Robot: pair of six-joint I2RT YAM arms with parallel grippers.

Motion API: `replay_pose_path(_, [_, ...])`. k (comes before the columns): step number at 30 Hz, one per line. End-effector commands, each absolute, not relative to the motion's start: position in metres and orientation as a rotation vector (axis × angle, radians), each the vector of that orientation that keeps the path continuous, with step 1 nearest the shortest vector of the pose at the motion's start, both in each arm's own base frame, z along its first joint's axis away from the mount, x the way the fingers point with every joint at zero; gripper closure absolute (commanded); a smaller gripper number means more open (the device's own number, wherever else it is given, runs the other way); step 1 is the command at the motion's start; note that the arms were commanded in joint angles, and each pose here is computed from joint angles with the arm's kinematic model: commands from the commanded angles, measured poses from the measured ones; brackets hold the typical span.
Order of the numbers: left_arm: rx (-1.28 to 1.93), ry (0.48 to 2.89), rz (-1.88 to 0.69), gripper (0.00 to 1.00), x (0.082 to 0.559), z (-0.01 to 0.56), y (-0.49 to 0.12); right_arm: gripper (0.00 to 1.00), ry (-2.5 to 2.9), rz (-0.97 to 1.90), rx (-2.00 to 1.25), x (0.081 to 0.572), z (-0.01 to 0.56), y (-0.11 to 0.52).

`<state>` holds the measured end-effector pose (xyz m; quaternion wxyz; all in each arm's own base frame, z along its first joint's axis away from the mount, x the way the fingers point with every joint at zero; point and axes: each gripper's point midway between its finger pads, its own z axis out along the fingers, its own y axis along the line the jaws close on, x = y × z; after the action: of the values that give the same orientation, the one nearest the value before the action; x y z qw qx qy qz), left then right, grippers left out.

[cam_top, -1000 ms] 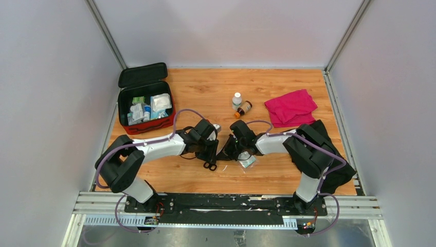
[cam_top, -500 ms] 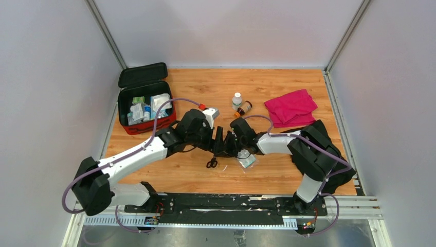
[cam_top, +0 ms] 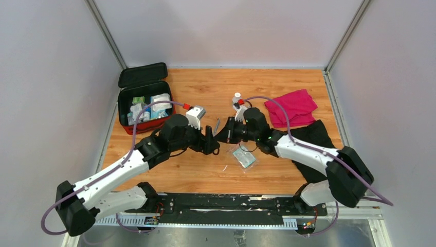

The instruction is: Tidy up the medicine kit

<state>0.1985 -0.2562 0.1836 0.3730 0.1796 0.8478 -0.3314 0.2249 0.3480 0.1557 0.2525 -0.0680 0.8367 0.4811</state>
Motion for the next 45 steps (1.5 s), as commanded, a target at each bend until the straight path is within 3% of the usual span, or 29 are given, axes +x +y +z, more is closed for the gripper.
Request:
replay_pose_path(1, [0.452, 2.014, -0.896, 0.21, 0.201, 0.224, -0.257, 1.0, 2.084, 1.315, -0.404, 0.226, 0.191, 0.337])
replay_pose_path(19, [0.624, 1.732, -1.1, 0.29, 0.173, 0.294, -0.271, 1.0, 1.665, 1.565, -0.858, 0.171, 0.322, 0.3])
replay_pose_path(37, [0.736, 1.619, -1.363, 0.53, 0.148, 0.311, -0.3, 1.0, 1.596, 1.64, -0.821, 0.169, 0.343, 0.303])
replay_pose_path(45, [0.73, 1.623, -1.366, 0.78, 0.149, 0.311, -0.301, 1.0, 1.608, 1.637, -0.808, 0.171, 0.339, 0.303])
